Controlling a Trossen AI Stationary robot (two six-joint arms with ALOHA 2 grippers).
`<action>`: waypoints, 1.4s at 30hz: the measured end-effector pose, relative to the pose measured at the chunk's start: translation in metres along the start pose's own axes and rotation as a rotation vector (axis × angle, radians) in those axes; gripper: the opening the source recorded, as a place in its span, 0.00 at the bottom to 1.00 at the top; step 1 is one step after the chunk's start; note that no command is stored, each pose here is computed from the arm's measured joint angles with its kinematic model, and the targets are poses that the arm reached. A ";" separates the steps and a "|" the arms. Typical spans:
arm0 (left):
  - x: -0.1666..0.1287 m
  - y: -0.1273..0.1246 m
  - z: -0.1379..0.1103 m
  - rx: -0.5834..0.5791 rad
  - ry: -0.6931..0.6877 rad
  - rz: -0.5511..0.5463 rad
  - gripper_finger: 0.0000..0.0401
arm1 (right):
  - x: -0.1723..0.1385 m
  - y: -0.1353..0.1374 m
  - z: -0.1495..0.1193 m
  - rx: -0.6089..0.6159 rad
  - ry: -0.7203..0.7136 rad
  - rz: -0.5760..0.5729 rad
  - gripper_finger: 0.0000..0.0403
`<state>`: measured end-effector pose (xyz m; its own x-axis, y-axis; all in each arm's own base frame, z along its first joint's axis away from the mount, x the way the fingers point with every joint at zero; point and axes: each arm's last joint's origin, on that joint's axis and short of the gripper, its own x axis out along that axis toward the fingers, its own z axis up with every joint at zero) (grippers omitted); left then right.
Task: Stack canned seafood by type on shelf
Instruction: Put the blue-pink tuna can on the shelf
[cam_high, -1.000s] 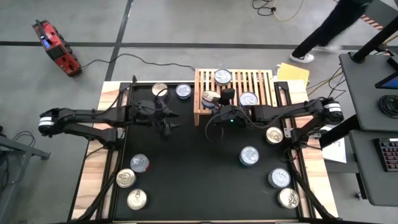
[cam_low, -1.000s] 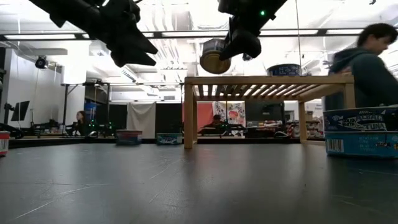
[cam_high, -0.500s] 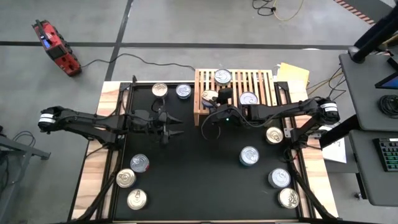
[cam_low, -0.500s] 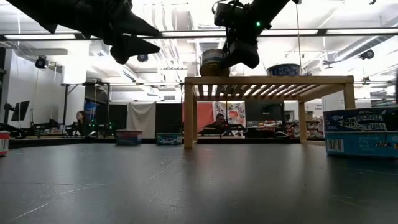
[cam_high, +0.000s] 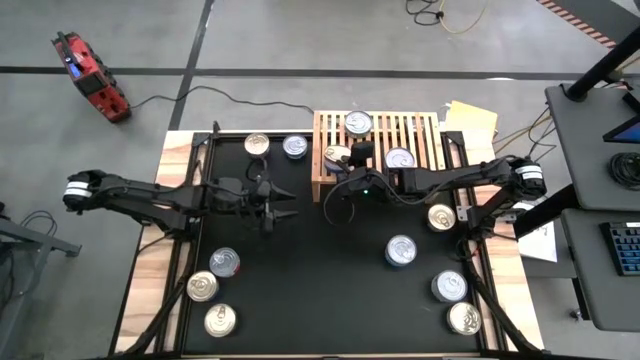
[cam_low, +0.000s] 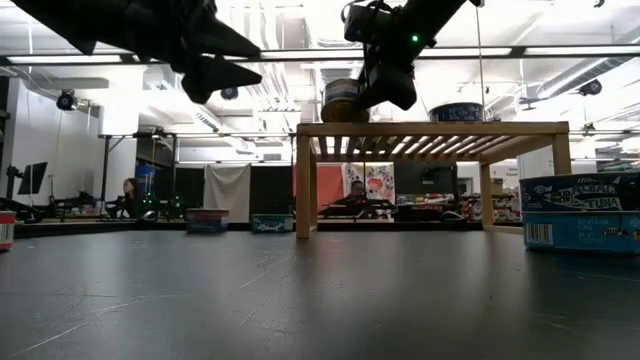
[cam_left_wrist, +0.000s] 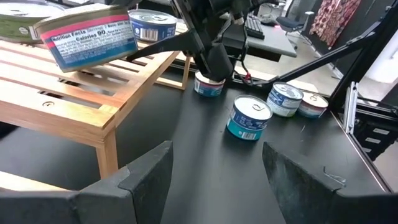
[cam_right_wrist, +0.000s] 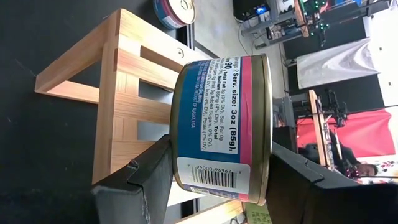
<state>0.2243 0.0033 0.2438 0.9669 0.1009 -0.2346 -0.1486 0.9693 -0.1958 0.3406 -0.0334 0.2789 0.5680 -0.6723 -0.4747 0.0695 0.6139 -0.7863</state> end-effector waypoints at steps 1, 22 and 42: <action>0.001 0.000 0.000 0.000 0.003 0.001 0.58 | 0.000 0.000 0.000 0.004 0.000 0.001 0.48; 0.015 0.000 -0.006 -0.014 -0.006 -0.005 0.58 | 0.000 0.001 0.000 0.065 -0.013 0.030 0.60; 0.024 0.000 -0.012 -0.022 0.006 -0.002 0.58 | 0.000 0.001 0.000 0.187 -0.011 0.031 0.70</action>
<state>0.2450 0.0033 0.2270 0.9658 0.0973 -0.2402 -0.1512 0.9643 -0.2174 0.3407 -0.0324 0.2780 0.5814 -0.6479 -0.4921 0.2025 0.7010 -0.6838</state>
